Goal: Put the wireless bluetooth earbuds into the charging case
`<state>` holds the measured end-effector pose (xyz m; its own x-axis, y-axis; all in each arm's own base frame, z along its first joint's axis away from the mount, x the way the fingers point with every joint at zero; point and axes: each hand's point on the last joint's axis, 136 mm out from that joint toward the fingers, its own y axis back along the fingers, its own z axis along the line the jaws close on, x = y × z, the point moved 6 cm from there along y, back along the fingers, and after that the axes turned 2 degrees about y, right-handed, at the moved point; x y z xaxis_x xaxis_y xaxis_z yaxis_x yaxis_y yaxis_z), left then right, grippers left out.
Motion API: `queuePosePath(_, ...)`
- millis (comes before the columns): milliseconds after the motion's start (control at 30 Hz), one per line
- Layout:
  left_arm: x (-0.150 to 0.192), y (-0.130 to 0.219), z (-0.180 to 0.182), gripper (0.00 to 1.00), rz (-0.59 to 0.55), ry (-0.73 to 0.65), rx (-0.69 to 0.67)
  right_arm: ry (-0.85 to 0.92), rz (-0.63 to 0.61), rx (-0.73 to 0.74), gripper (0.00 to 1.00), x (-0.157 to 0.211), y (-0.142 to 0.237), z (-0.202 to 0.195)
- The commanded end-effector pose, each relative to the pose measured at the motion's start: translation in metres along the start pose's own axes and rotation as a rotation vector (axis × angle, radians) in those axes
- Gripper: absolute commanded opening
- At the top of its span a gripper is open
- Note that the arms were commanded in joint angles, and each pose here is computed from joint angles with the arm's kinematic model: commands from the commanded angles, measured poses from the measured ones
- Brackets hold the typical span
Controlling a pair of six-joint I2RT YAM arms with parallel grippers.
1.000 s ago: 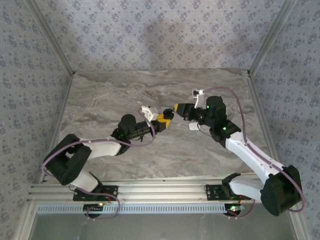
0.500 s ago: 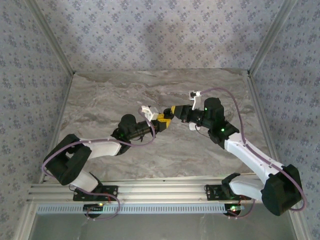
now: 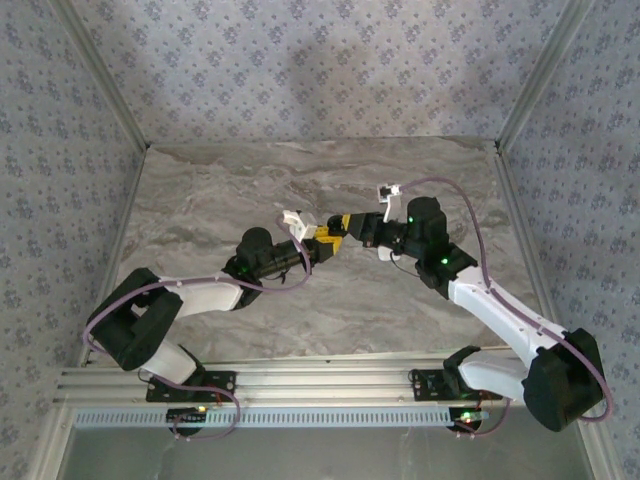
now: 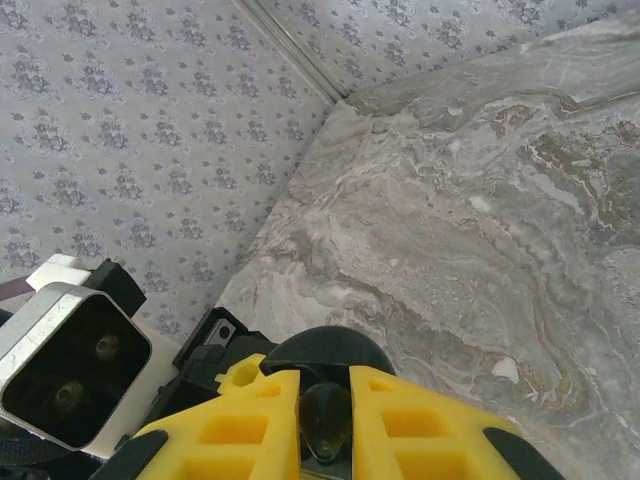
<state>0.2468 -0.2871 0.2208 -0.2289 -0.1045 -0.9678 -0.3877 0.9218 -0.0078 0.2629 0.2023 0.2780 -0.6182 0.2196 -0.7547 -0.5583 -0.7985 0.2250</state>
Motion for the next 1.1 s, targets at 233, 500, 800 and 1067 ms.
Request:
queuePosePath(233,-0.028,-0.001,-0.011,0.12,-0.097,-0.031,0.042,0.017,0.049,0.004,0.19,0.011,0.0,-0.002)
queuePosePath(500,-0.029,0.0,-0.012,0.12,-0.096,-0.031,0.051,0.029,0.037,0.031,0.3,0.007,0.003,-0.002)
queuePosePath(800,-0.026,0.0,-0.012,0.12,-0.088,-0.025,0.049,0.049,0.007,0.021,0.4,-0.003,0.013,0.006)
queuePosePath(1067,-0.025,0.001,-0.012,0.12,-0.078,-0.03,0.046,0.058,-0.035,-0.013,0.44,-0.017,0.027,0.016)
